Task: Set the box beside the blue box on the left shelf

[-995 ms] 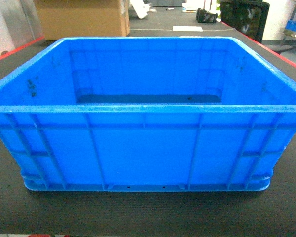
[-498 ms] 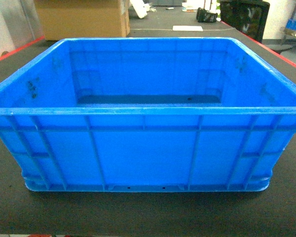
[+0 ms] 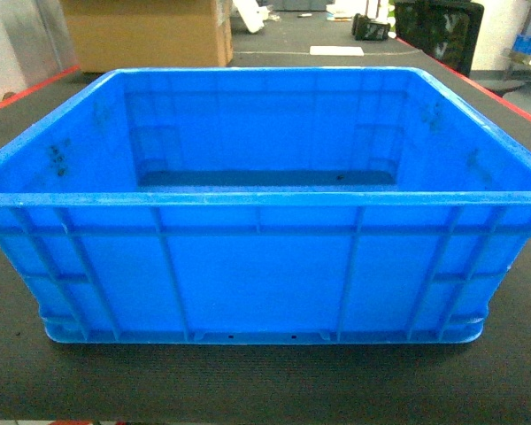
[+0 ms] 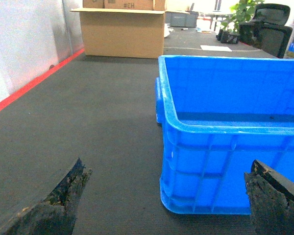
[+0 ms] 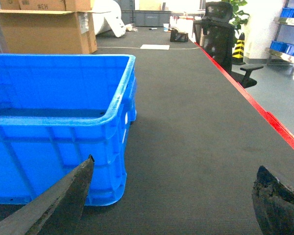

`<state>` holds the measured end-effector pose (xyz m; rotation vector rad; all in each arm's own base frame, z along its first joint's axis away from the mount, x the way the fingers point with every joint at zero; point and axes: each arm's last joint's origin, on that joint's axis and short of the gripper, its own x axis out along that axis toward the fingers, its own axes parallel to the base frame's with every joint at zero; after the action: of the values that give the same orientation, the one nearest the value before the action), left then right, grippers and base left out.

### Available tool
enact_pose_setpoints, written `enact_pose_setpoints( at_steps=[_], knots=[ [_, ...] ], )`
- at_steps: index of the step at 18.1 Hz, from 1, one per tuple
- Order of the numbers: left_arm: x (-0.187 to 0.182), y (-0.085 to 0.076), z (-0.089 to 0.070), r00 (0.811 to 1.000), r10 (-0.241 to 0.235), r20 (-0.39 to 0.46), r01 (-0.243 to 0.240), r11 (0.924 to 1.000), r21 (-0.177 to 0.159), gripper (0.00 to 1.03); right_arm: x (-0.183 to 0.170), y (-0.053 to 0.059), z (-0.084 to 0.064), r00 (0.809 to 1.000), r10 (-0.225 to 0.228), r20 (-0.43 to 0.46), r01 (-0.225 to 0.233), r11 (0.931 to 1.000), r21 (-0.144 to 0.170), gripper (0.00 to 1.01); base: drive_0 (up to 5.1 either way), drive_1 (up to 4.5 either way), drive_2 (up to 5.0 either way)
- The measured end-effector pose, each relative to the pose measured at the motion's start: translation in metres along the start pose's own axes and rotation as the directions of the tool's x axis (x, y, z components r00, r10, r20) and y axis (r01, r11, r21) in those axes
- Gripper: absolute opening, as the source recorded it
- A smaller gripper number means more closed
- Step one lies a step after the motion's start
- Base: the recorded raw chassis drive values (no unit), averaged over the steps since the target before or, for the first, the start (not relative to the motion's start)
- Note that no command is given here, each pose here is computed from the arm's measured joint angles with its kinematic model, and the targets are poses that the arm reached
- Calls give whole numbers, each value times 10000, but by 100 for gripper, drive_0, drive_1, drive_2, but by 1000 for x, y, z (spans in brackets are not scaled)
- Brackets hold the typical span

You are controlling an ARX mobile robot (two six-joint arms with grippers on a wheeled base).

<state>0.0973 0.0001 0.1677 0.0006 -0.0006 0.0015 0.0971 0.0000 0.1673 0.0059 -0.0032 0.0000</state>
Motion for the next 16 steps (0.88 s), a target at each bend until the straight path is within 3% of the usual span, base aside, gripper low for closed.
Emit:
enact_pose_setpoints(
  at_steps=[13,14,15,16],
  knots=[
    [0,0,0,10000,0,0,0,10000,0,98,0,0,0,10000,0,0,0,10000,0,98,0,0,0],
    [0,0,-1,9998,111,-168,-110,9999,11,98,0,0,0,10000,0,0,0,10000,0,98,0,0,0],
    [1,-1,-3,9962,588,-645,-582,9982,105,98,0,0,0,10000,0,0,0,10000,0,98,0,0,0],
    [7,-2,-2,9885,1175,-952,-1159,9930,215,98,1,1,-2,9970,-462,-628,469,9989,97,98,0,0,0]
  ],
)
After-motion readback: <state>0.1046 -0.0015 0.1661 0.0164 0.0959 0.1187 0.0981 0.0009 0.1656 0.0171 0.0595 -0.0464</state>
